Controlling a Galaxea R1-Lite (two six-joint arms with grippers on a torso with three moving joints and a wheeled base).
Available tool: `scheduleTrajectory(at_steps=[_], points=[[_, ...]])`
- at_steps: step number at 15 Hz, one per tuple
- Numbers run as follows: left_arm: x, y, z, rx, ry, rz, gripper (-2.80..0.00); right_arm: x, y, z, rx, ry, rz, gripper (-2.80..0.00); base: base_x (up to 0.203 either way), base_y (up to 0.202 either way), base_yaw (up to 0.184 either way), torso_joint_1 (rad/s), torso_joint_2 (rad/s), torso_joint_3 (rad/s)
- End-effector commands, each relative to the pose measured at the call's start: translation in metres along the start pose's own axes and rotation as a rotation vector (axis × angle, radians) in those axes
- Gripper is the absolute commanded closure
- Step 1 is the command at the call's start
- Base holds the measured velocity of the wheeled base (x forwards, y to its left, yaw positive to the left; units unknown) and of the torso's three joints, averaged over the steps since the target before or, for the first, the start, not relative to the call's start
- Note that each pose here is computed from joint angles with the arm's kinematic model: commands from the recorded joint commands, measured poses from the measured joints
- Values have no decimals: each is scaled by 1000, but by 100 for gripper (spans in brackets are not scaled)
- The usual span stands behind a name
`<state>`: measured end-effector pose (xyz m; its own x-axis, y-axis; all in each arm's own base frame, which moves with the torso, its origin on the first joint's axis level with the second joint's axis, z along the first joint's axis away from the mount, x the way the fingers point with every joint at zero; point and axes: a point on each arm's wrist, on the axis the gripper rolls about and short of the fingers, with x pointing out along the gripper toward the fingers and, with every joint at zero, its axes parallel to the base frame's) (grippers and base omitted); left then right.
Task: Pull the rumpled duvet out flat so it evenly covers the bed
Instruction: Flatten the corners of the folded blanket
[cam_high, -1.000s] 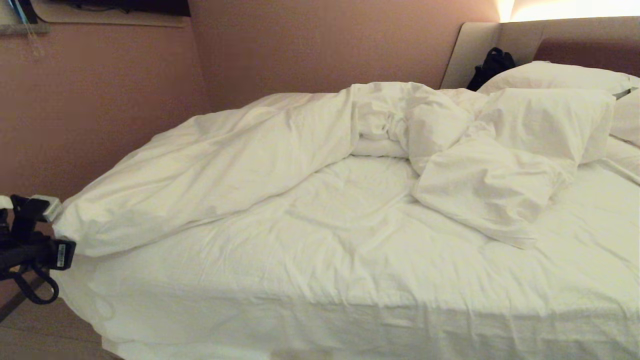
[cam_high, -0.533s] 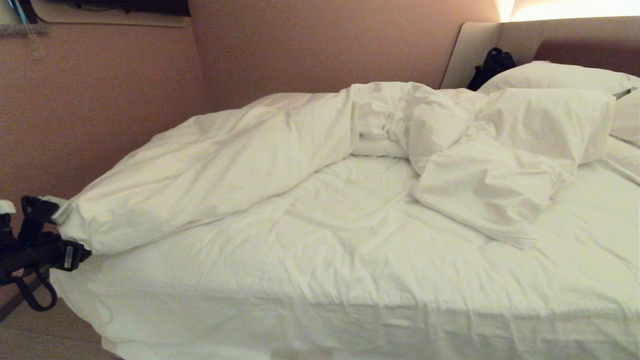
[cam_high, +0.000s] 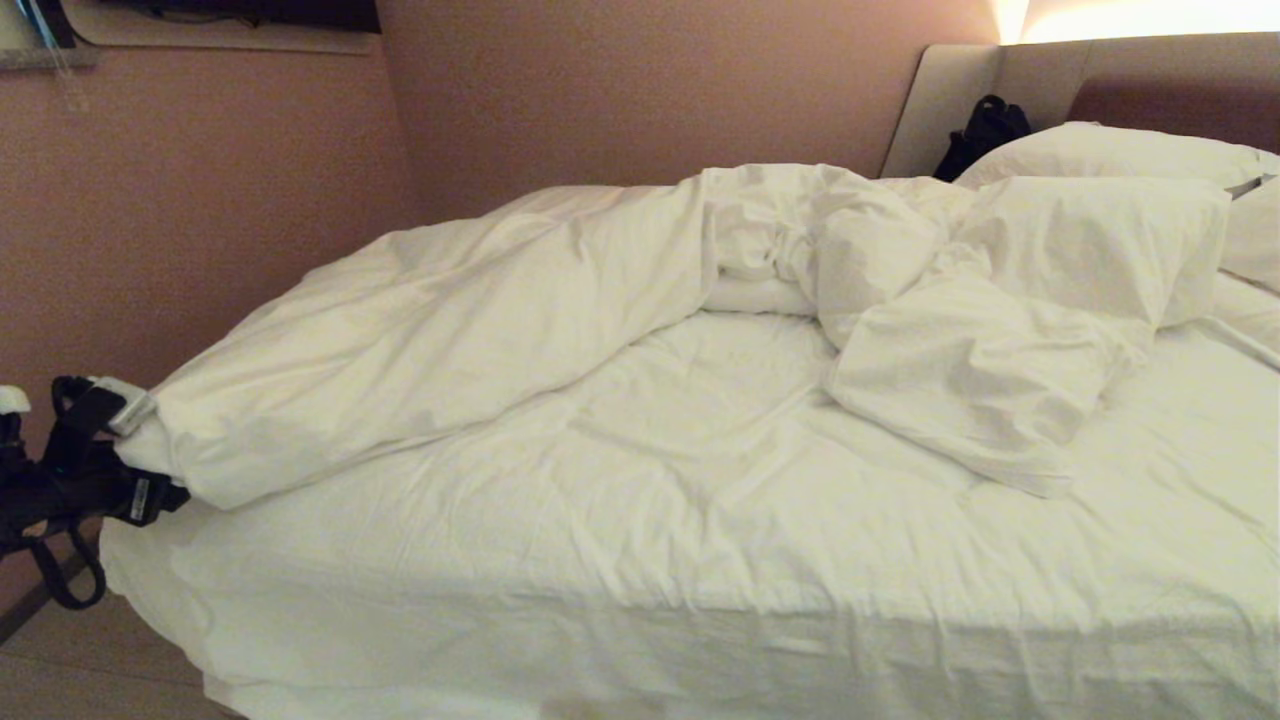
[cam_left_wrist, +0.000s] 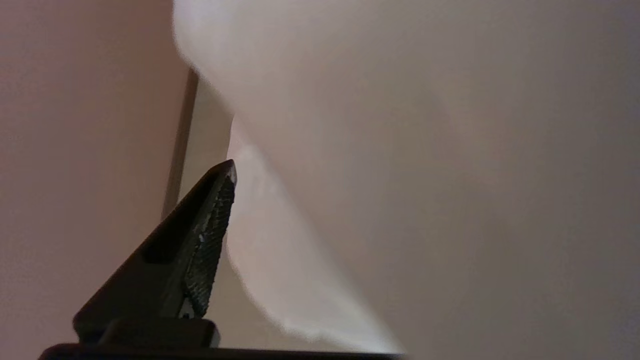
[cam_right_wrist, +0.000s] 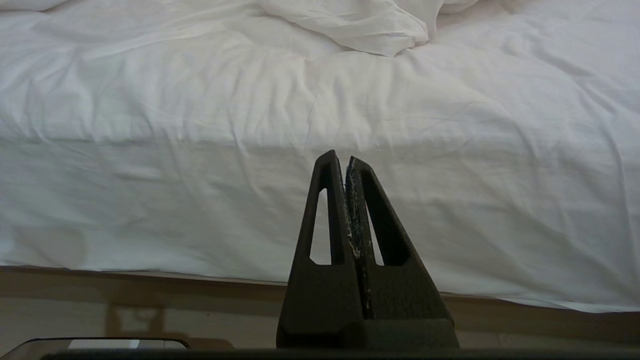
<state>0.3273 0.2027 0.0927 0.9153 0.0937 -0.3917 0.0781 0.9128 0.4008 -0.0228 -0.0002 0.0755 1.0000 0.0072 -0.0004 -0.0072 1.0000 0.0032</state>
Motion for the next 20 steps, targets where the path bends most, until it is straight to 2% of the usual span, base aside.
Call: scheduleTrajectory(at_steps=[1, 3, 12, 13, 18, 20], points=[[23, 2, -15, -13, 4, -28, -280, 0, 0, 0, 0, 0, 0, 0, 0, 0, 0, 0, 0, 0], [34, 4, -19, -16, -3, -36, -280, 0, 0, 0, 0, 0, 0, 0, 0, 0, 0, 0, 0, 0], [53, -7, -27, -63, 3, -90, -280, 0, 0, 0, 0, 0, 0, 0, 0, 0, 0, 0, 0, 0], [54, -8, -28, -65, 2, -93, 0, 0, 0, 0, 0, 0, 0, 0, 0, 0, 0, 0, 0, 0], [51, -6, -24, -77, -15, -99, 0, 0, 0, 0, 0, 0, 0, 0, 0, 0, 0, 0, 0, 0], [50, -6, -22, -107, -19, -102, 0, 0, 0, 0, 0, 0, 0, 0, 0, 0, 0, 0, 0, 0]])
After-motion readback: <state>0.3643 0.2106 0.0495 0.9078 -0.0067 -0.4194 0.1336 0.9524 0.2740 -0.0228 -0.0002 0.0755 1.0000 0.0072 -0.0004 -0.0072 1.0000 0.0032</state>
